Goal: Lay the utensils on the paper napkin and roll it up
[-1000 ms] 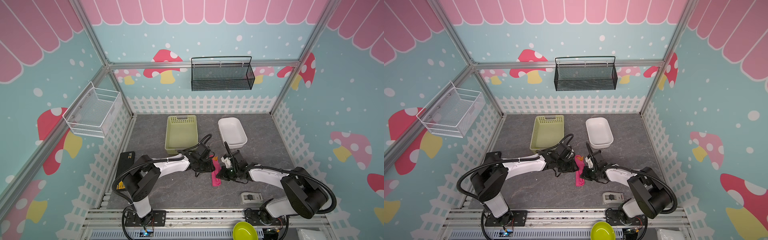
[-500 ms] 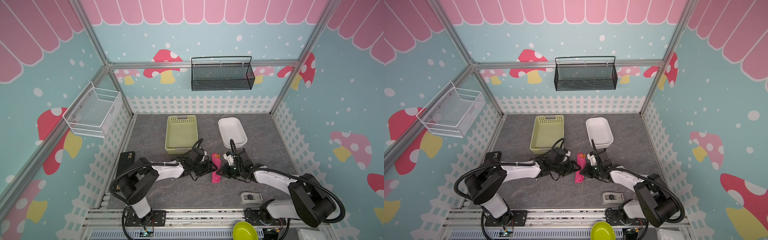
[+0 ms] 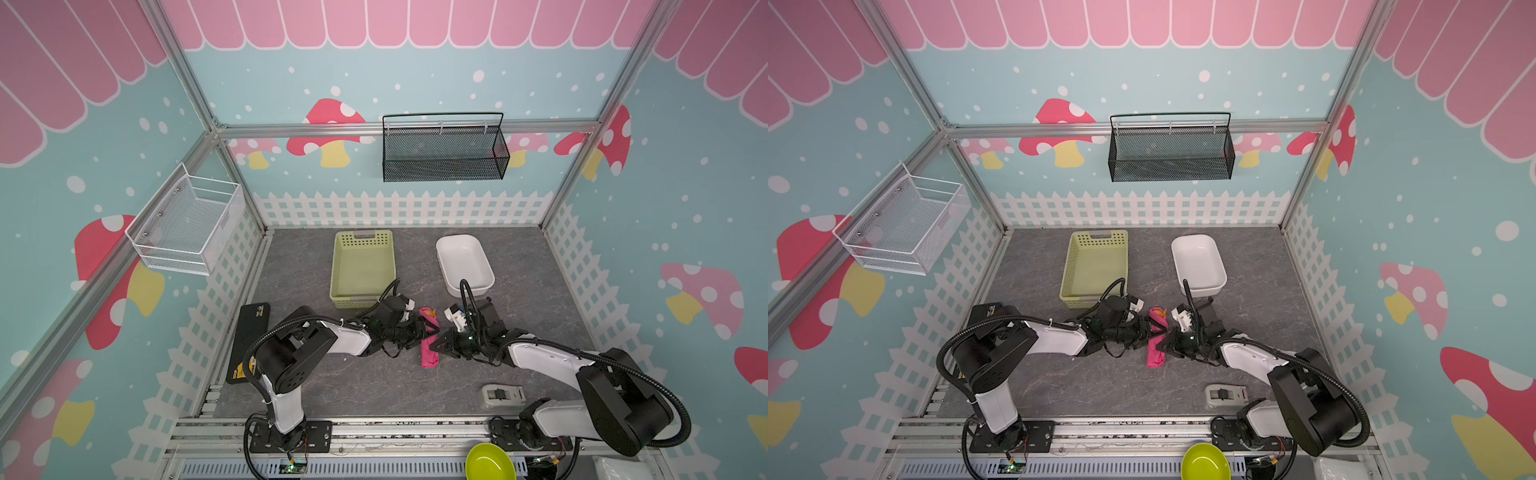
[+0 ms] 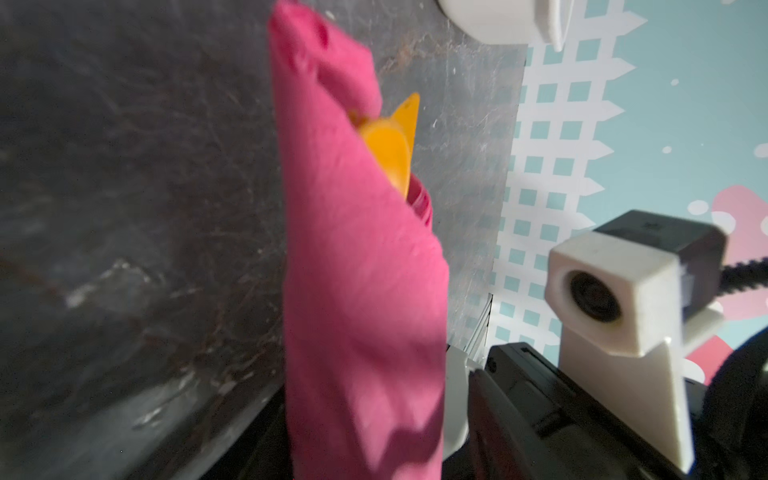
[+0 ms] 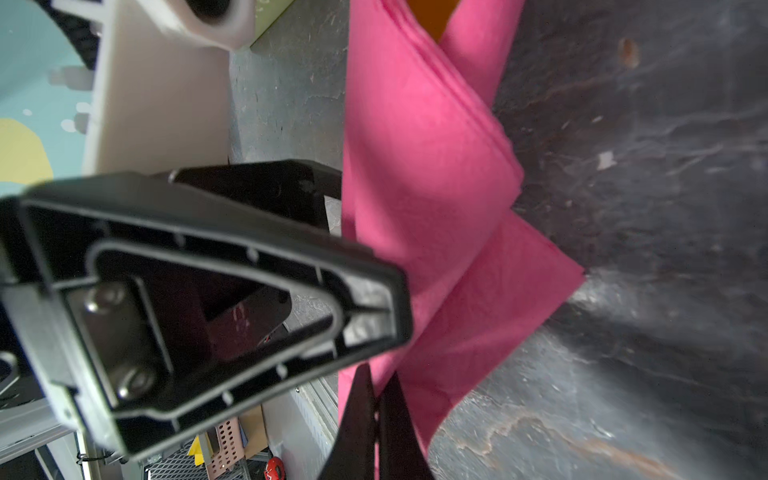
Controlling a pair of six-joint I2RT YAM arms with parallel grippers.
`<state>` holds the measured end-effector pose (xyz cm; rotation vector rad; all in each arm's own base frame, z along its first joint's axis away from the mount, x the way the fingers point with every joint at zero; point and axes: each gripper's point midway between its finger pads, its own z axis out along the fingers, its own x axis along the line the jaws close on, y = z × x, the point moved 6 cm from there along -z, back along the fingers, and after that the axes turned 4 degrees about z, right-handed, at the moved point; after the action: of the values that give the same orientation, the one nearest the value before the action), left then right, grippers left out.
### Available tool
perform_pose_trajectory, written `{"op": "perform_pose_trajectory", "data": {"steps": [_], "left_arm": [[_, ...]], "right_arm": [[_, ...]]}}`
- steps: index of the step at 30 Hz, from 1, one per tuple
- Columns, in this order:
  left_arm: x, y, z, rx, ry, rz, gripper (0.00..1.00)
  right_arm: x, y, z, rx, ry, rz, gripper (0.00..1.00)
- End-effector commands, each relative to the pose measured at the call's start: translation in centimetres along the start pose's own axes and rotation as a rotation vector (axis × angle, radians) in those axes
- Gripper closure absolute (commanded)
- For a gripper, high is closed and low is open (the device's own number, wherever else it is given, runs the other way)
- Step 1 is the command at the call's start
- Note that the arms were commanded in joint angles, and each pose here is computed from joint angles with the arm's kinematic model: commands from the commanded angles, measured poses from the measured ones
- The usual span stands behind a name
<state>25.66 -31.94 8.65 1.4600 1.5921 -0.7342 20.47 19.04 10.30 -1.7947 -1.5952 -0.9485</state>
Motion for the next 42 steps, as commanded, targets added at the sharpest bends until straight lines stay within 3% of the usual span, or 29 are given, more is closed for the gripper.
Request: {"op": "perform_pose_trajectory", "data": {"steps": [1,15,27,35,42], "left_arm": [[-0.4,0.5,0.3,-0.004,-0.087,-0.008,0.41],[-0.8,0.4,0.4,-0.003,-0.17,0.0,0.56],[-1.7,0.8,-0.2,-0.03,-0.181,0.035,0.74],[-4.6,3.1,-2.9,-0.105,-0.157,0.14,0.75],[-10.4,5.7,-7.1,-0.195,-0.107,0.361,0.76]], "right_arm": [[0.2,-0.3,-0.3,0.004,0.03,-0.001,0.99],[0.5,-0.1,-0.6,-0.011,0.033,0.001,0.99],[1.0,0.1,-1.1,-0.034,0.038,-0.01,0.98],[2.8,1.1,-3.7,-0.146,-0.002,-0.083,0.79],[6.8,2.4,-8.0,-0.318,0.063,-0.192,0.69]]}}
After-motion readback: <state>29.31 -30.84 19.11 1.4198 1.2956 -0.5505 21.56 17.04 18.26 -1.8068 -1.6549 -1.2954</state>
